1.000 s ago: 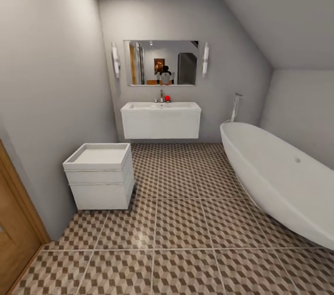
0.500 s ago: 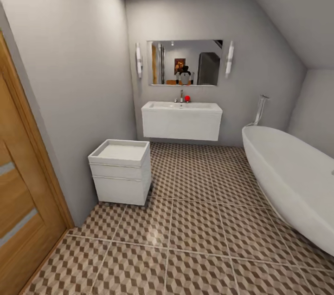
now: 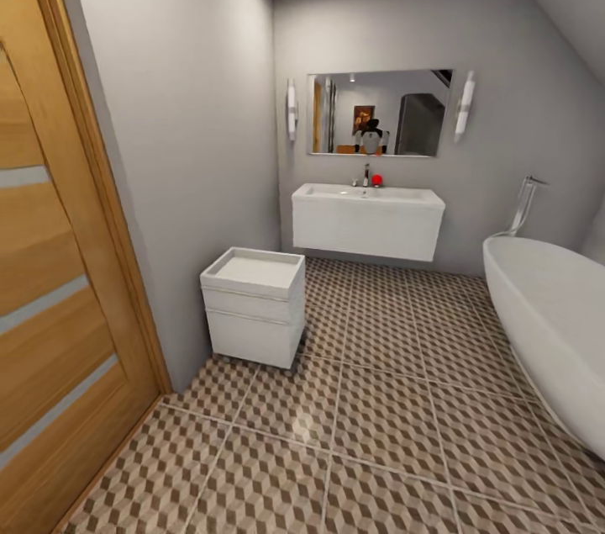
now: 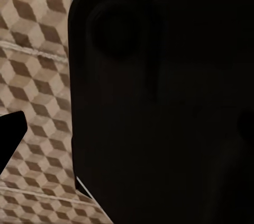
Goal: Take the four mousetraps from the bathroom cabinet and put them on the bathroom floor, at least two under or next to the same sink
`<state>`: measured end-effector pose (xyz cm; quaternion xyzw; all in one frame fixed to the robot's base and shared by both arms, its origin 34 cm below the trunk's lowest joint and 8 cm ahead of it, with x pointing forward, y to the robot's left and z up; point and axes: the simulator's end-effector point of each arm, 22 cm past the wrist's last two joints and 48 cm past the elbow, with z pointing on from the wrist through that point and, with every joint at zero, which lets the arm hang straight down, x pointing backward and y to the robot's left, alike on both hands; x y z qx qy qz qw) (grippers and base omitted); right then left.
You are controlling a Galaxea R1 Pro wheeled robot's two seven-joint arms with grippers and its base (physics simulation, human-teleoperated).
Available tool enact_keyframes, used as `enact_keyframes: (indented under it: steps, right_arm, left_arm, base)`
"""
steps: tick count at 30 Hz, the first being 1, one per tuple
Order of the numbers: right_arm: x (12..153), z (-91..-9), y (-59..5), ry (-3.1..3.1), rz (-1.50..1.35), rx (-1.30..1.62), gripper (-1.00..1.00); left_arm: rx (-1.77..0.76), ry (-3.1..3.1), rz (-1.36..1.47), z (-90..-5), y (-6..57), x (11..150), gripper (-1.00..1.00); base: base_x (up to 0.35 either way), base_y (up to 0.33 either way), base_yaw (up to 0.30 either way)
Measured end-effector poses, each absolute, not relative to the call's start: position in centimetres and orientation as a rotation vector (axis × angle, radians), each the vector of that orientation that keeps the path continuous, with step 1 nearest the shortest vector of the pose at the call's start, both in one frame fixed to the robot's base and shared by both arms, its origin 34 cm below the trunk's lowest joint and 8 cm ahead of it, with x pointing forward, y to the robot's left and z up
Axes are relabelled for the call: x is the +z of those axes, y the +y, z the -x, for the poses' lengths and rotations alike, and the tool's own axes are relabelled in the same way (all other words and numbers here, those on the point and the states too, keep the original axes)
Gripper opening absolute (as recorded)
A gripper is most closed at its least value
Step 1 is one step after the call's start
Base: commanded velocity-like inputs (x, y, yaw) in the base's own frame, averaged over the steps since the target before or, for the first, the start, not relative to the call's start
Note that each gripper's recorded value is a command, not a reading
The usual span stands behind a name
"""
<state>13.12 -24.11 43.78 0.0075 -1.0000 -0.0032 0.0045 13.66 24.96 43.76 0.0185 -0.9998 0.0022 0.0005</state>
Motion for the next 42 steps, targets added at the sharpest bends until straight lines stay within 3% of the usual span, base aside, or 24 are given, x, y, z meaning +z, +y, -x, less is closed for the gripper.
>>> enact_keyframes:
  steps: [42]
  right_arm:
    - [43.78,-13.64,-24.11,-3.156,-0.023,-0.008,1.00]
  left_arm:
    - [0.003,-3.139,-0.121,-13.70,25.08,43.76,1.00]
  base:
    - [0.000,0.000,0.281]
